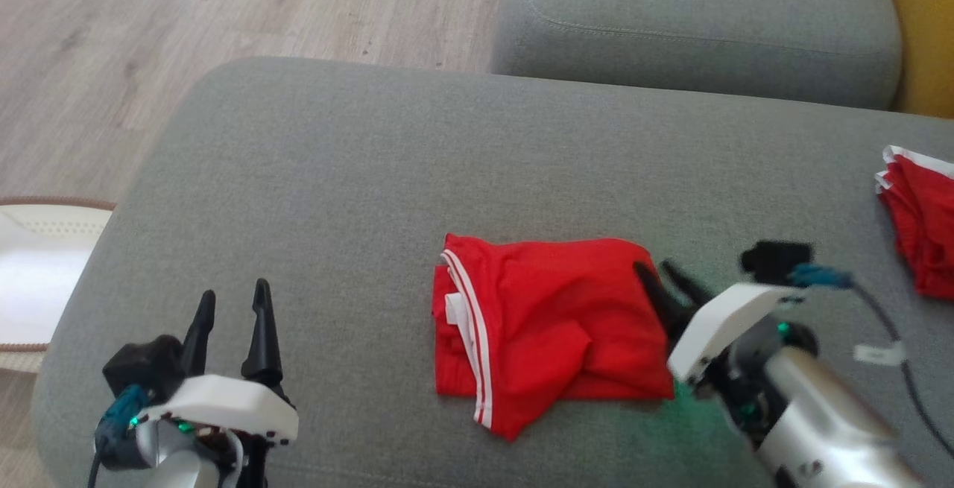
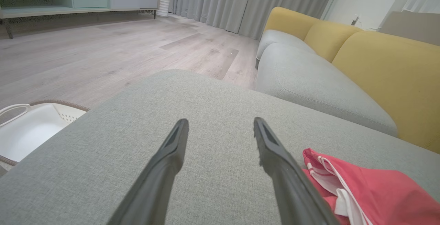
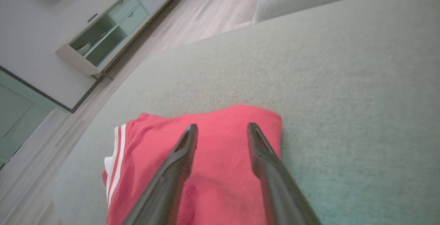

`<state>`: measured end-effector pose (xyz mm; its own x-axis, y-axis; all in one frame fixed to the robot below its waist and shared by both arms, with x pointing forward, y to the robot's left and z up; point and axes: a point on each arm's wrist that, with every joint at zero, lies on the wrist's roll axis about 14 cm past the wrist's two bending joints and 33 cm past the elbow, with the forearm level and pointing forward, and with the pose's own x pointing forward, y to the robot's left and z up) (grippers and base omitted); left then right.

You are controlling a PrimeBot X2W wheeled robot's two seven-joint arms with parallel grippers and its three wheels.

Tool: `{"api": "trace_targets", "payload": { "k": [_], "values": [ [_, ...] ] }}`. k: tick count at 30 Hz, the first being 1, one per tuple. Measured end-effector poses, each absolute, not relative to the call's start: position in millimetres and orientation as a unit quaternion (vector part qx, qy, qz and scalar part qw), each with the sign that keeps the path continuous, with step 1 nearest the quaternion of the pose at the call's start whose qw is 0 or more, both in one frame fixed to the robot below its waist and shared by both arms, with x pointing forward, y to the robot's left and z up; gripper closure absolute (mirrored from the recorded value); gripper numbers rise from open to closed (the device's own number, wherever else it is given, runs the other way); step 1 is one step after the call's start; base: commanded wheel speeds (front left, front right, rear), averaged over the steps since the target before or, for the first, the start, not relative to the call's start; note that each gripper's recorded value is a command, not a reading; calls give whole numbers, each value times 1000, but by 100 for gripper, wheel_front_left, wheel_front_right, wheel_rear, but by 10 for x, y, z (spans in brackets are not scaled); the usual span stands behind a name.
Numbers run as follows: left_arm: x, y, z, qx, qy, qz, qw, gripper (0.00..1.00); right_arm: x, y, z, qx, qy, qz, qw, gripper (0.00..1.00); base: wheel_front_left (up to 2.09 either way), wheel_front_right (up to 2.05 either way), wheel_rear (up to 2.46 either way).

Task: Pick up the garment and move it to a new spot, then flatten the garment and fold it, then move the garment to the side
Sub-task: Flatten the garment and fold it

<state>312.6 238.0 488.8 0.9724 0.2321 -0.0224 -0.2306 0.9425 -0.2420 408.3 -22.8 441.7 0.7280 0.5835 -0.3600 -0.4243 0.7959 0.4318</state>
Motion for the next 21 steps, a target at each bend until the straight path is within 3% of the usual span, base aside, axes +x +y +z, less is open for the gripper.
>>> {"api": "trace_targets", "payload": {
  "k": [1,5,16,21],
  "values": [
    [3123,2384,4884,-122,-3,118,985,0,4034,-174,4366,157,255,282,911,100,0,0,0],
    [3096,2408,4863,-122,0,123,985,0,3805,29,4155,136,295,308,894,100,0,0,0],
    [2981,2489,4791,-124,8,137,983,0,2974,826,3805,93,411,422,803,100,0,0,0],
    [2976,2543,4786,-122,9,147,982,0,2732,1072,3793,101,425,459,773,100,0,0,0]
  ]
}}
